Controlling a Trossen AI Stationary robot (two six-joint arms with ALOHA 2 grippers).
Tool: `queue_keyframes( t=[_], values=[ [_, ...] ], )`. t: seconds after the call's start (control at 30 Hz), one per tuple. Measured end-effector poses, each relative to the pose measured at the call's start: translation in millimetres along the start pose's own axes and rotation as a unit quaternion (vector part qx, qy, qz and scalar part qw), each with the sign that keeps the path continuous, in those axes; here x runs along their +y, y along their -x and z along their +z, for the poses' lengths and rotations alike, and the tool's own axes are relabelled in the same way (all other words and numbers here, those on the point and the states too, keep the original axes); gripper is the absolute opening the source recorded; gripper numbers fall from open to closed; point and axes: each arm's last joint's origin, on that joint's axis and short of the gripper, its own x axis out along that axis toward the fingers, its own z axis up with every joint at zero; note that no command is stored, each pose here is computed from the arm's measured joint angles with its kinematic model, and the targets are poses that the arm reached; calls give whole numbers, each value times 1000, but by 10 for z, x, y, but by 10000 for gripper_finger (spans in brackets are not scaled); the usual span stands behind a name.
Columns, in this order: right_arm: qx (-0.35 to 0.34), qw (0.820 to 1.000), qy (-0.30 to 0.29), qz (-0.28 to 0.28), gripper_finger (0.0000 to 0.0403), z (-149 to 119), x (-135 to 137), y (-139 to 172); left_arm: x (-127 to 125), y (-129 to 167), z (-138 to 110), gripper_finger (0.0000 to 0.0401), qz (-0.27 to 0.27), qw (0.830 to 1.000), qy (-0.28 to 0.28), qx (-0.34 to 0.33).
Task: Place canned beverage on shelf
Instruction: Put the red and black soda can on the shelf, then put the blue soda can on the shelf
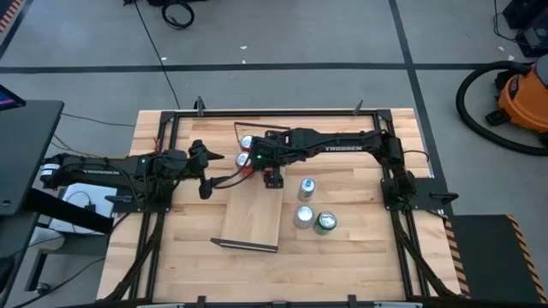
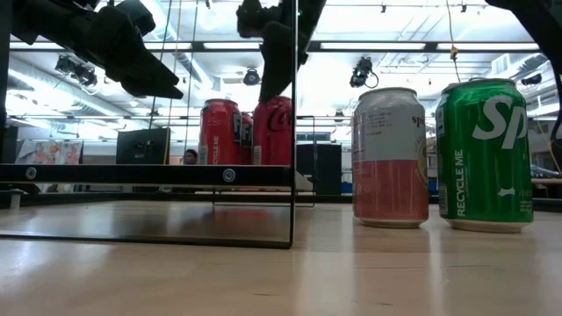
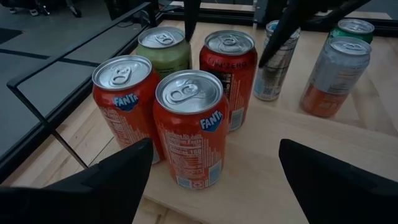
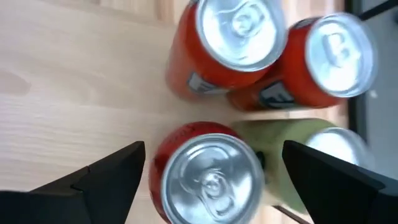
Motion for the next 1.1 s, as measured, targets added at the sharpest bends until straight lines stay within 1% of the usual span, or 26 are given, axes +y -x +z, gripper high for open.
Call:
queue_keyframes(
  t=[0.2,0.27,0.37,0.5,0.6,0.7,0.87,0.97,1.1],
  values=[
    [-2,999,12,-46,390,75,1,275,0,0,0,359,0,1000,0,0],
    [2,999,10,-43,390,78,31,375,0,0,-1,359,0,1000,0,0],
    [21,1000,7,-22,390,47,108,469,0,0,-3,359,0,1000,1,2],
    [61,998,-4,4,390,-30,235,504,1,0,-10,359,1,1000,3,5],
    [86,996,-10,12,390,-79,340,538,2,0,-30,359,1,1000,7,15],
    [93,996,3,6,390,-95,457,565,2,1,-33,359,2,1000,8,17],
    [109,994,26,9,387,-146,637,502,3,1,-36,359,1,1000,14,18],
    [125,992,21,9,385,-213,663,459,-1,1,-39,359,-4,1000,14,20],
    [130,991,6,5,385,-332,628,533,-1,1,-41,359,-4,1000,14,21]
  ],
)
